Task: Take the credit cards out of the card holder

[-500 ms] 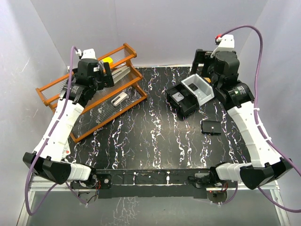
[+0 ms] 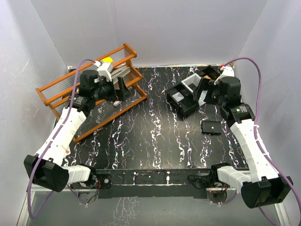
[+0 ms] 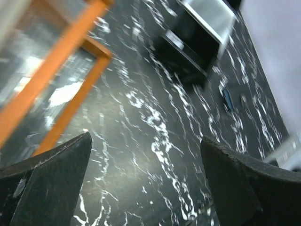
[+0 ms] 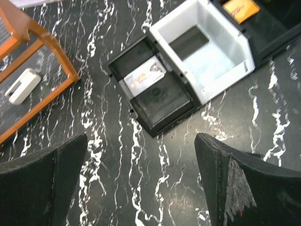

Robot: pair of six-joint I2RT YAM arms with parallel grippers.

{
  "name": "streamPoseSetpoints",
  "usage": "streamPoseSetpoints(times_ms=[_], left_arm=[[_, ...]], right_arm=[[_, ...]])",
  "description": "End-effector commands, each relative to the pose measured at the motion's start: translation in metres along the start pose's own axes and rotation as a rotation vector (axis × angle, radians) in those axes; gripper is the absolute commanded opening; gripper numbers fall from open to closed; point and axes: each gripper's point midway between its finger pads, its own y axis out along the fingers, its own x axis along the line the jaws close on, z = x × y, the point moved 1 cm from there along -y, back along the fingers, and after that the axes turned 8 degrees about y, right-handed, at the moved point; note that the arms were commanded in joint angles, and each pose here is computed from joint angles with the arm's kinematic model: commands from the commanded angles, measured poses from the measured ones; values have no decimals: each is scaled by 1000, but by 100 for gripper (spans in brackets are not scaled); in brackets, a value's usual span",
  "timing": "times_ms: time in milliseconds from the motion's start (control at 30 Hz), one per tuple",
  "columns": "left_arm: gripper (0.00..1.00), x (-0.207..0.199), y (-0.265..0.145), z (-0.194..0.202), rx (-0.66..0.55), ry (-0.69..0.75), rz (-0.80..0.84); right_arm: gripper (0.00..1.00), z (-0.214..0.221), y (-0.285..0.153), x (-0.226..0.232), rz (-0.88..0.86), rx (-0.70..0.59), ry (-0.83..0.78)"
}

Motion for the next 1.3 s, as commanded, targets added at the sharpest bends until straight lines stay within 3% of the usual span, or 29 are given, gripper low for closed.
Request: streamPoseSetpoints(times_ms=[0,200,400,800,1267], left_arm=[[99,-50,4,31,80,121,266],[99,-41,27,82,251,156,224],[99,-15,41,108,322,194,102],[99,9,68,177,543,171,85],[99,54,140,174,538,205,-86]], right_arm=[[98,2,-10,14,-115,-13,64],[98,18,-13,13,-141,23,101],[98,26,-15,11,-147,40,126],[98,44,-11,7,-123,104,190],[98,64,-10,7,-134,182,222]])
